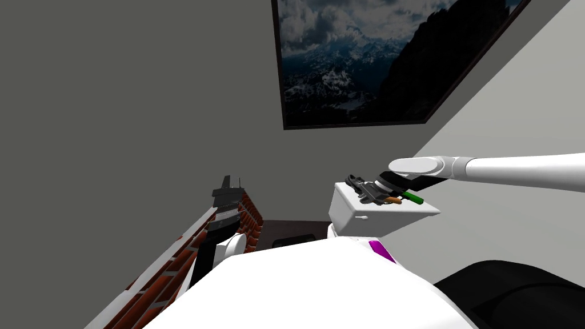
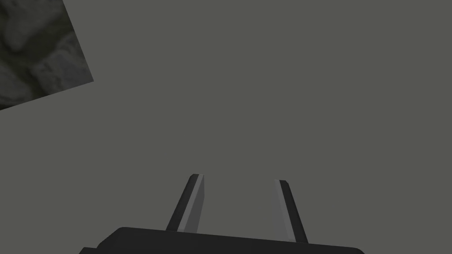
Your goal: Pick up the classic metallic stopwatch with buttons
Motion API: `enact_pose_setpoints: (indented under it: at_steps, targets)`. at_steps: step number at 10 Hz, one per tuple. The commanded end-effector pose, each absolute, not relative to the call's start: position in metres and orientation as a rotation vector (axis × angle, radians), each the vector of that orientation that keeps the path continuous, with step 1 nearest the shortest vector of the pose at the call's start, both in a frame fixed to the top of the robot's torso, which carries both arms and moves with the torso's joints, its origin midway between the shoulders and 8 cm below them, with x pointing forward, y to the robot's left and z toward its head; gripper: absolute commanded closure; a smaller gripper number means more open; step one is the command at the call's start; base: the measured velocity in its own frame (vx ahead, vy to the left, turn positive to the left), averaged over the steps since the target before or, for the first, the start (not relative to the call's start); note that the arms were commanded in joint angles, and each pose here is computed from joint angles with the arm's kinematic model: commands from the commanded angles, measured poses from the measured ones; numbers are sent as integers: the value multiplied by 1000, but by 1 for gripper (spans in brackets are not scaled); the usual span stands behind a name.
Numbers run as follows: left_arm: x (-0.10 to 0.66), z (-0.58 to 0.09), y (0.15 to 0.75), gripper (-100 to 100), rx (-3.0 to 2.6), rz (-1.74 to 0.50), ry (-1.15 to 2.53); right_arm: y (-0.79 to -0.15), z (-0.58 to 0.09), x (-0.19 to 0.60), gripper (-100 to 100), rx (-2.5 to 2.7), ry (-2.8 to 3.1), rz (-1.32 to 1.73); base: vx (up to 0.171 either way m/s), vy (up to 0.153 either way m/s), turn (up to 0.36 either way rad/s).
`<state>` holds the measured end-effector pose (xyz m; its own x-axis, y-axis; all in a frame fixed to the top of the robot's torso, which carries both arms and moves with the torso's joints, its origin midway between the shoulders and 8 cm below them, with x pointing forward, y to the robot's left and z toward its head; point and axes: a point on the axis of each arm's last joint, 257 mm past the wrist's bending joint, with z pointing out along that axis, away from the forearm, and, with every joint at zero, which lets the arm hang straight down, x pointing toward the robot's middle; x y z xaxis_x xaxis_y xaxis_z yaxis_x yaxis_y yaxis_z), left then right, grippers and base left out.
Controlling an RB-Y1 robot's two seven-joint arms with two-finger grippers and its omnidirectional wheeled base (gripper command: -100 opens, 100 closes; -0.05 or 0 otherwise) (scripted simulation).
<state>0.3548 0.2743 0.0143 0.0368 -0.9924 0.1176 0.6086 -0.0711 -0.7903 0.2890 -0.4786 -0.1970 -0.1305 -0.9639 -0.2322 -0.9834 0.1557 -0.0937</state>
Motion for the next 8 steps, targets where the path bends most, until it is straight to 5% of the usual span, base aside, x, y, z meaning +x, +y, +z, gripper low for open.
enact_pose_setpoints:
  at_steps: [1,2,3,4,7,8]
  targets:
    - [355,14,274,0,-816,-1467,618,-479,-197,289,100,-1895,2194,119,0,0,0]
    - [355,14,274,0,-816,-1467,618,-479,-197,289,100,-1896,2195,119,0,0,0]
    - [355,14,274,0,-816,-1467,618,-479,-197,289,0,-1896,2195,120,0,0,0]
    - [355,14,274,0,-816,-1467,618,-472,-183,297,100,-1909,2183,121,-20,-29,-104]
    - [355,14,274,0,-816,-1467,618,-474,-184,295,100,-1907,2188,123,-13,-26,-23]
    - [355,14,274,0,-816,-1467,618,-473,-184,296,0,-1908,2186,122,0,0,0]
